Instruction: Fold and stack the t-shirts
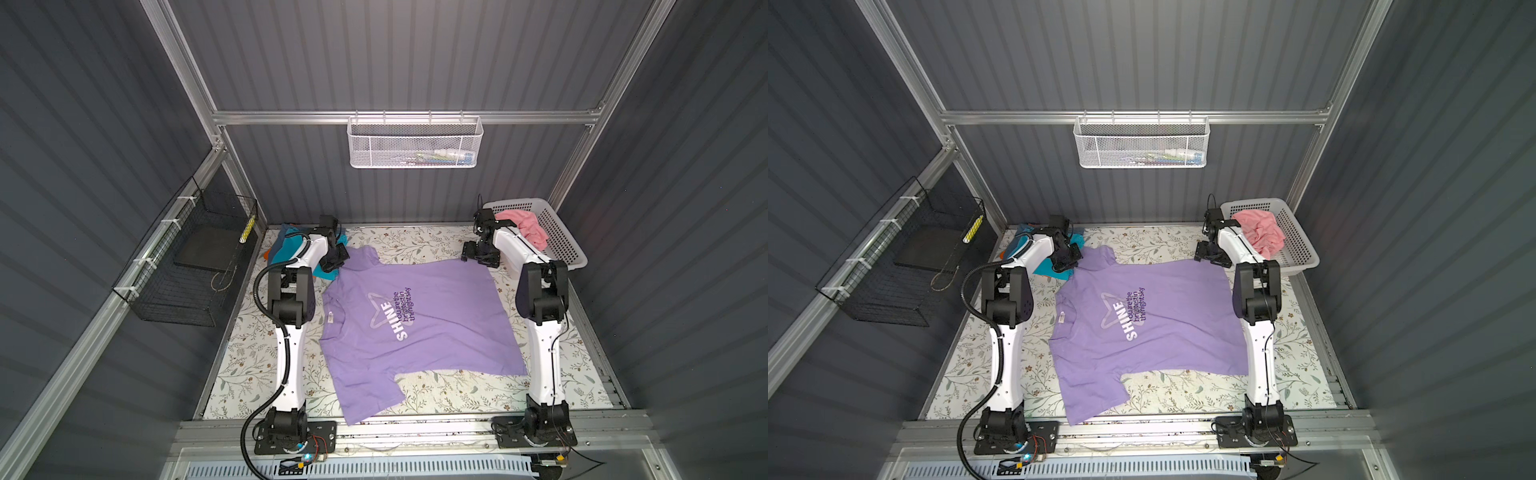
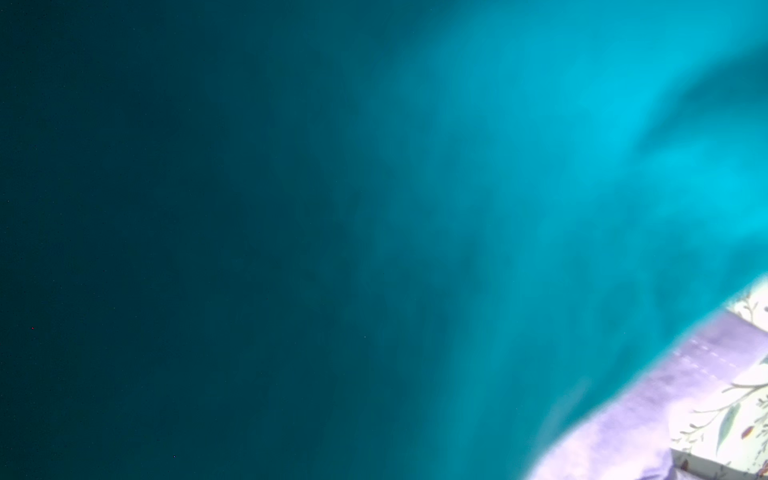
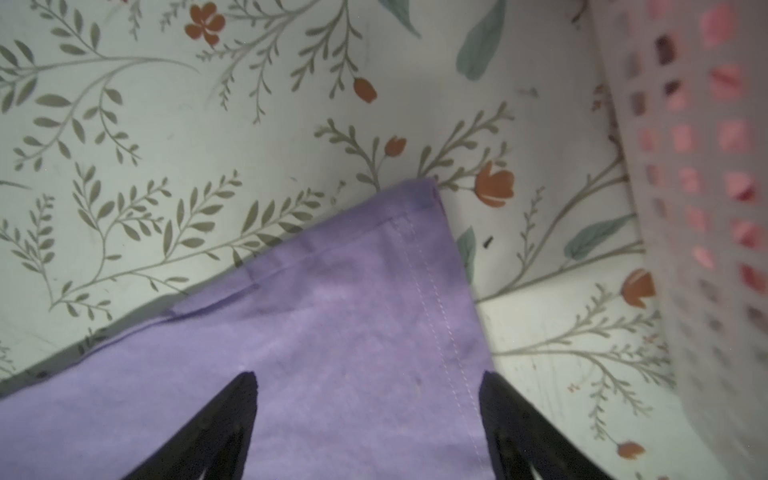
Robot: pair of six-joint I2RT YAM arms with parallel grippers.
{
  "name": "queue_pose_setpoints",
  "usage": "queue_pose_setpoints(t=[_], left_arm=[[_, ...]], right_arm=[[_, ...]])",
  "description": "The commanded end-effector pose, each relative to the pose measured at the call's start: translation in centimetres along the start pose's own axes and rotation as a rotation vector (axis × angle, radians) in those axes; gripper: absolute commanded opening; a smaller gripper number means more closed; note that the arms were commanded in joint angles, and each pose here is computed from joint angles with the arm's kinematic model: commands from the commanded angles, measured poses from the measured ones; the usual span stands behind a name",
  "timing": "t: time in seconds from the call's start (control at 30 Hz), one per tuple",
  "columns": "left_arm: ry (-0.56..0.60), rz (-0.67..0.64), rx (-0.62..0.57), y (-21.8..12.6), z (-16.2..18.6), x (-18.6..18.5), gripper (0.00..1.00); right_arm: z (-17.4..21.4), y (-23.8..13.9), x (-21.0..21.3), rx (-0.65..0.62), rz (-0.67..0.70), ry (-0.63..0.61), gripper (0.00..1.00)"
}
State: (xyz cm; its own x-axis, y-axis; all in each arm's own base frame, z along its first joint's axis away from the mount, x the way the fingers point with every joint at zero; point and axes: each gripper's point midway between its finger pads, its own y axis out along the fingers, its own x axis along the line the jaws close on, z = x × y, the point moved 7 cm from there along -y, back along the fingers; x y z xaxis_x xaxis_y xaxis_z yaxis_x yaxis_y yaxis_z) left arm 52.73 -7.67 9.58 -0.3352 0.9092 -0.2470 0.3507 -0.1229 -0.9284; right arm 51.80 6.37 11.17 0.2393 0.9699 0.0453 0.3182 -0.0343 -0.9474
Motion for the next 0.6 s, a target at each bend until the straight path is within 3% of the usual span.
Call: queue_pose_setpoints(t=[0.0, 0.17, 0.3, 0.37, 0.43, 0.57], left_arm=[[-0.015, 0.008, 0.026, -0.7, 0.5, 0.2, 0.0], [-0.018, 0.019, 0.028, -0.7, 0.5, 0.1, 0.0], [-0.018, 0.028, 0.026, -1.0, 0.5, 0.0, 0.0], [-0.02, 0.03, 0.026, -1.1, 0.5, 0.0, 0.0], [-0.021, 0.033, 0.027, -1.2, 0.6, 0.0, 0.0], [-0.02, 0.034, 0.035, -1.1, 0.7, 0.0, 0.0]], right_arm=[[-0.1, 0.8, 0.2, 0.03, 0.042, 0.001, 0.86], [-0.9, 2.3, 0.7, 0.026, 0.041, 0.004, 0.91], [-0.8, 3.6, 1.0, 0.038, 0.028, 0.005, 0.86], [-0.5, 4.4, 1.0, 0.054, 0.022, 0.008, 0.74], [-0.5, 4.4, 1.2, 0.053, 0.023, -0.001, 0.42], [-0.6, 4.0, 1.1, 0.044, 0.029, -0.003, 0.09]])
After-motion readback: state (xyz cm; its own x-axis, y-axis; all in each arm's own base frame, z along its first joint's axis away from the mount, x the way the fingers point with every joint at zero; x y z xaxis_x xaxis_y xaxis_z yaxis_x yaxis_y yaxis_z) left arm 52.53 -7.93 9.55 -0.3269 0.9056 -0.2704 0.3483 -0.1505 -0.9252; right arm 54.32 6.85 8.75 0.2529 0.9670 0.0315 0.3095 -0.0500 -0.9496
